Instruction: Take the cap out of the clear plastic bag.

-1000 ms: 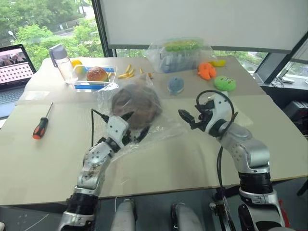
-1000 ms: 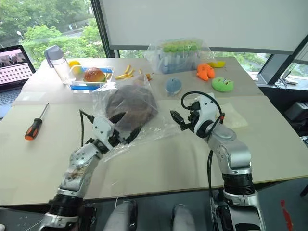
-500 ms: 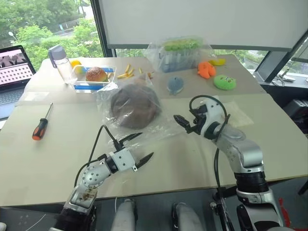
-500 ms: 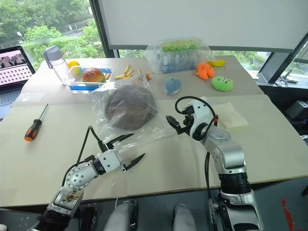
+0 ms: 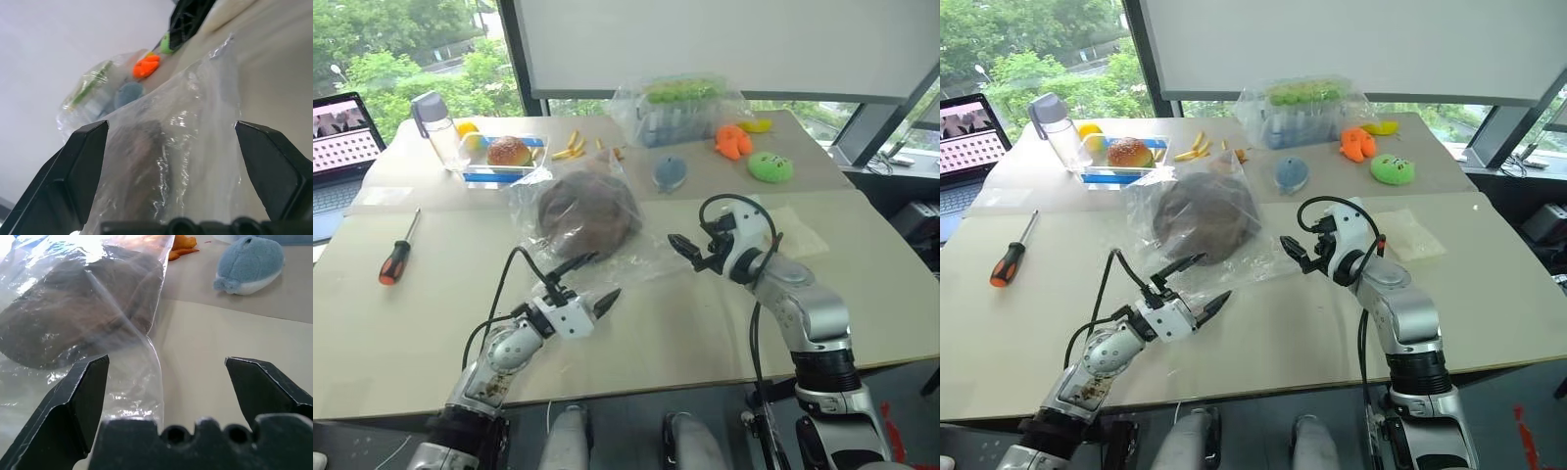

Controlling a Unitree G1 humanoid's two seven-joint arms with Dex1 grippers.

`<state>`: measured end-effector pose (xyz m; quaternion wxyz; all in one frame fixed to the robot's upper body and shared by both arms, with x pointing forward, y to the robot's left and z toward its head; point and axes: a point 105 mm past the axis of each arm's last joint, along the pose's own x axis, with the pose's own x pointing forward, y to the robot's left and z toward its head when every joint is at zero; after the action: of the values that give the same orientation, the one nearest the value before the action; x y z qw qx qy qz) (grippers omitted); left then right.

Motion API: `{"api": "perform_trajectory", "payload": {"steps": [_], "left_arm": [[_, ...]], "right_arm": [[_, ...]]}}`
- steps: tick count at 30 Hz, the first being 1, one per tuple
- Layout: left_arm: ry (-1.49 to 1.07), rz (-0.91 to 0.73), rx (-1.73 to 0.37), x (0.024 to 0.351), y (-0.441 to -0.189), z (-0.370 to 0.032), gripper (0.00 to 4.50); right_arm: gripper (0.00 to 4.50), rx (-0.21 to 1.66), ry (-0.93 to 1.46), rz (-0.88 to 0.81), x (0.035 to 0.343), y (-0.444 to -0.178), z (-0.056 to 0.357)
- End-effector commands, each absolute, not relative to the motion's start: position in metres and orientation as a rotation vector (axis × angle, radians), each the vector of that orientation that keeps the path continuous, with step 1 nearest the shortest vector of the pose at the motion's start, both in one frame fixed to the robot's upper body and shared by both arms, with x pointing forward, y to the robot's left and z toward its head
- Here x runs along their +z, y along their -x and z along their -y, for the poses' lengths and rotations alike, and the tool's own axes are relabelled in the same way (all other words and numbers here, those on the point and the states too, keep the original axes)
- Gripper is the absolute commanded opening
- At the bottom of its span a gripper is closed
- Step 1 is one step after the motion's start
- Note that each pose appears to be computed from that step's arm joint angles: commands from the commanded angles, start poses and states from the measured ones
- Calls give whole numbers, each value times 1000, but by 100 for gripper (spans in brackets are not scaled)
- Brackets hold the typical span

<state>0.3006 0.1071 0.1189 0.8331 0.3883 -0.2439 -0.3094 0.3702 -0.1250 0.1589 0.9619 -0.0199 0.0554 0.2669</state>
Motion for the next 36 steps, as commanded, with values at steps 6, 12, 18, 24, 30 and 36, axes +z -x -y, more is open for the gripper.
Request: {"api": "perform_trajectory", "payload": {"steps": [6, 12, 18, 24, 30, 36], "left_arm": [[-928, 503, -525, 123, -315, -123, 442], [-958, 488, -476, 151, -343, -141, 331], [-954, 473, -486, 147, -346, -143, 125], [-886, 482, -466, 155, -354, -143, 4], [-638, 426, -532, 165, -371, -123, 4], [-434, 371, -644, 175, -385, -96, 4]], "right_arm": [[450, 530, 62, -62, 173, -372, 127], [450, 528, 68, -60, 174, -373, 126], [450, 514, 69, -54, 175, -375, 129], [450, 539, 59, -61, 173, -372, 123], [450, 619, 172, -138, 159, -358, 120], [450, 279, 468, -130, 178, -373, 203]]}}
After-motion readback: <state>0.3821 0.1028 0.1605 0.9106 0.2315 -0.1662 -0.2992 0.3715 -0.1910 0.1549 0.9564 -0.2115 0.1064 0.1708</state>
